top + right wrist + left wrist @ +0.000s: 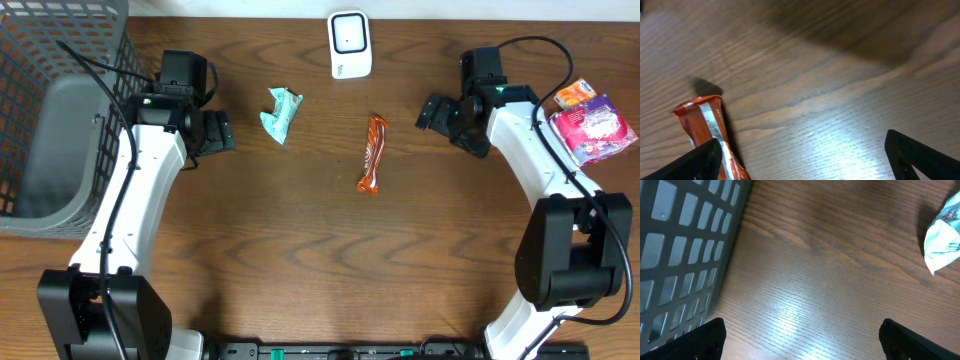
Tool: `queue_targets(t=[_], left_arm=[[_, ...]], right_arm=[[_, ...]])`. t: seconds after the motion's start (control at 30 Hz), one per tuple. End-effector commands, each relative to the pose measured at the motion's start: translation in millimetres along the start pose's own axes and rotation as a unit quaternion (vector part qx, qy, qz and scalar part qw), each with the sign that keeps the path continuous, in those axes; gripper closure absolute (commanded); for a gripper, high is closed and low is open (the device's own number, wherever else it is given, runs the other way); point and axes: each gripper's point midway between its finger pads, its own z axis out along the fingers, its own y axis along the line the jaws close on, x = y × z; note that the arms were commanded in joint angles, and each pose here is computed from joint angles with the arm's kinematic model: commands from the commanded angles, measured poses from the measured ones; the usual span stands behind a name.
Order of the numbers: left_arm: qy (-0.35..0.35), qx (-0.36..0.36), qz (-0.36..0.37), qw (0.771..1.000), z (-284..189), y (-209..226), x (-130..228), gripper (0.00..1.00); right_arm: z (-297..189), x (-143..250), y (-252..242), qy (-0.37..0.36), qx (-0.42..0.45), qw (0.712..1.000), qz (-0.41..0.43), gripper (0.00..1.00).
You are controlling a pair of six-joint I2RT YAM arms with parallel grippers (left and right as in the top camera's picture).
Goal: Scan the item barcode
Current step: 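Reach the right gripper down and grasp the red packet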
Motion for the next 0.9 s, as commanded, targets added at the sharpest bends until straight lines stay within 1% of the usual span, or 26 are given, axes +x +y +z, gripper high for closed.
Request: queue_targets(t=[0.0, 0.13, 0.2, 0.27, 0.33, 0.47, 0.63, 0.73, 0.87], left_arm=[[0.002, -0.012, 0.003, 1.0, 2.4, 3.8, -0.6, 0.02], [0.002, -0.012, 0.003, 1.0, 2.4, 3.8, -0.6, 0.02], [0.002, -0.012, 0.003, 1.0, 2.4, 3.8, -0.6, 0.02], [0.002, -0.012, 0.003, 1.0, 2.4, 3.8, -0.6, 0.02], [0.002, -0.012, 0.003, 1.0, 2.4, 3.8, -0.6, 0.02], [0.002, -0.012, 0.003, 1.0, 2.4, 3.8, -0.6, 0.02], [0.002, -0.012, 0.003, 1.0, 2.4, 3.8, -0.6, 0.02], [0.002, -0.012, 0.003, 1.0, 2.4, 3.8, -0.6, 0.02], [0.002, -0.012, 0.003, 1.0, 2.4, 3.8, -0.6, 0.02]], right_arm=[[2.0, 8.8, 12.6, 0.027, -0.039, 0.999, -0.001, 0.01], [-6.0, 27.8, 45.7, 0.084, -0.137, 0.987, -0.005, 0.01], [-11.3, 30.8, 63.5, 0.086, -0.184, 0.978, -0.053, 0.02], [-17.3, 36.2, 83.8, 0.076, -0.226, 0.963, -0.128, 0.05], [-19.1, 38.8, 91.9, 0.063, -0.216, 0.961, -0.159, 0.06], [-25.5, 41.7, 101.9, 0.04, -0.162, 0.965, -0.203, 0.05], [-52.5, 46.1, 118.1, 0.018, -0.1, 0.962, -0.252, 0.01], [-65.4, 53.6, 129.8, 0.017, -0.097, 0.957, -0.272, 0.01], [-65.7, 60.9, 146.5, 0.008, -0.108, 0.959, -0.261, 0.01]])
